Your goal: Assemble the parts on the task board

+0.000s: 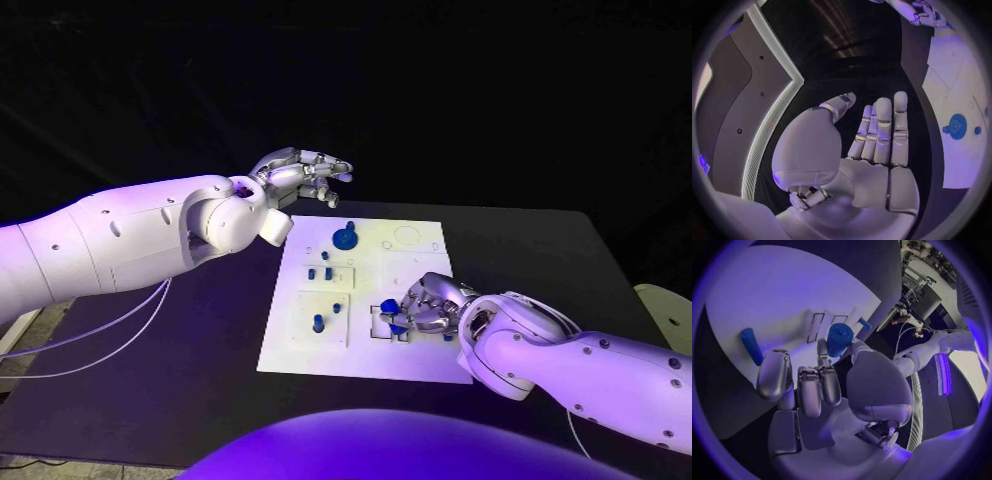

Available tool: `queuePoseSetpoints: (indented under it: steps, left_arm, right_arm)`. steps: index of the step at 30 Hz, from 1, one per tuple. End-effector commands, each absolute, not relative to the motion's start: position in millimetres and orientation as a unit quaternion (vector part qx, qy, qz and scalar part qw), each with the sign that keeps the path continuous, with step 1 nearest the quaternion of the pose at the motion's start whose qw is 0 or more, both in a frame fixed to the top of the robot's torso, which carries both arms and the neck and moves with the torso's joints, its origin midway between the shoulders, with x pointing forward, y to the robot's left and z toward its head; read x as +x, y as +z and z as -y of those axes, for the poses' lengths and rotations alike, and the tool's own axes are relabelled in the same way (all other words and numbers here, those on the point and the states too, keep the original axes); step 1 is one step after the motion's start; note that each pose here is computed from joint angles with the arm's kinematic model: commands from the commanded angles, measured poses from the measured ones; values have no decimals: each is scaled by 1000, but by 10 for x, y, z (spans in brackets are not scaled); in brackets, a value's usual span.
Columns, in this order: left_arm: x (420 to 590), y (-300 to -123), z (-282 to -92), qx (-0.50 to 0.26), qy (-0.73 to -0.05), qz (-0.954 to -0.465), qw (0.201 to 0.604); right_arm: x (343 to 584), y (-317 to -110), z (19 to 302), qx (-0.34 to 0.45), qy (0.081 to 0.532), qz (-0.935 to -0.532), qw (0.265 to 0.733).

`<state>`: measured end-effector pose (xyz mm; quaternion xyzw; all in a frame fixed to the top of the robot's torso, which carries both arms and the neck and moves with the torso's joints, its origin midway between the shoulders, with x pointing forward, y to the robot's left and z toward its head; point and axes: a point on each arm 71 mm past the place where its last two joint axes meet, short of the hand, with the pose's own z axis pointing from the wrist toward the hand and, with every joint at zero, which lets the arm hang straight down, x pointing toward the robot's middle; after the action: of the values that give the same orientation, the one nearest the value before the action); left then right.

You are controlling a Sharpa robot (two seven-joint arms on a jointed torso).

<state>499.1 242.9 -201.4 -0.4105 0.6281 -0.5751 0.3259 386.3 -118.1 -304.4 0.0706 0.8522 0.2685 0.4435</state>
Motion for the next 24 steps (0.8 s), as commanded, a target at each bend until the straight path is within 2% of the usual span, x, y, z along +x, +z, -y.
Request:
queuePoseSetpoints:
  steps: [1, 24]
  left_arm:
    - [4986, -2004, -2406, -406, -580, -628, 322]
    - [4984, -2004, -2411, -407, -579, -629, 322]
  right_arm:
    - [3861, -3078, 1151, 52, 263, -864, 427]
    - [3935, -3124, 1060, 31, 257, -863, 433]
